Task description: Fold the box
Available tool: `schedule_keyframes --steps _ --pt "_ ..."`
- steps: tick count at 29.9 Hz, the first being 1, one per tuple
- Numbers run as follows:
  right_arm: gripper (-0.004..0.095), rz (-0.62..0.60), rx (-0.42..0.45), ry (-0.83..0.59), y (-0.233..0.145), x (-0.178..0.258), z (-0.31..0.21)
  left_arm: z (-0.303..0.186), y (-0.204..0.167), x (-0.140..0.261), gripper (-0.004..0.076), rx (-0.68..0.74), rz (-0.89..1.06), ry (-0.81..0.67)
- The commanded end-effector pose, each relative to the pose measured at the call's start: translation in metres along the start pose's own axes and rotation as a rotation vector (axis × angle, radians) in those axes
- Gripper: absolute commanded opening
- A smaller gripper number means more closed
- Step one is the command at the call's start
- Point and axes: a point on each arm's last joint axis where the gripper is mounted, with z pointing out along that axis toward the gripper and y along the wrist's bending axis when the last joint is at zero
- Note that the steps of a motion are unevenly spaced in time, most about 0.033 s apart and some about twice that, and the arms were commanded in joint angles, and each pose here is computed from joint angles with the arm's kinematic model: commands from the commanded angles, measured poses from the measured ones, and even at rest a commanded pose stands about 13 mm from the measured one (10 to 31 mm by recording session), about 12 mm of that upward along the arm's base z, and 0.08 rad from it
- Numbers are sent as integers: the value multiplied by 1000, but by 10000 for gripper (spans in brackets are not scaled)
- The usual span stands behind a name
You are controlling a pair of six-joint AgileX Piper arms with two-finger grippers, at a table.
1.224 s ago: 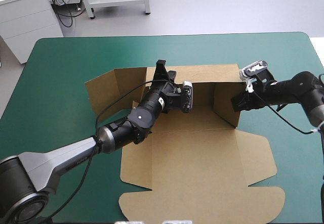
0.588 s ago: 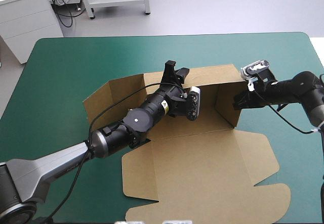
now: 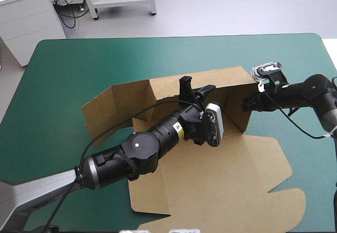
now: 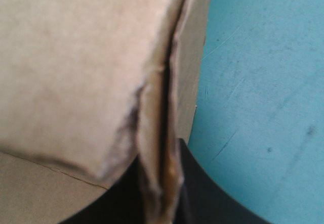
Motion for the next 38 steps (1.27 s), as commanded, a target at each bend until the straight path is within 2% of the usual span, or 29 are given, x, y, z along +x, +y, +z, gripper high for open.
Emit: schedule_keyframes --steps 1,6,13,20,26,31,38 --pt "-22 17 -1 -85 7 -12 -13 -23 35 -11 353 -93 -181 1" --pt "-22 16 6 -93 6 -14 -14 -28 67 -13 353 -132 -433 24" --pt "-22 15 13 -89 5 -13 -14 -44 138 13 353 -255 -823 69" --pt "-22 15 18 -93 5 -14 -14 -76 191 63 351 -324 -955 299" --pt "-22 16 20 -90 5 -13 -14 -100 202 132 348 -298 -1134 542" --pt "-22 43 26 -93 4 -15 -15 -130 210 193 346 -395 -1286 646" --pt "-22 55 73 -77 1 -20 -21 -159 185 260 346 -430 -1469 793"
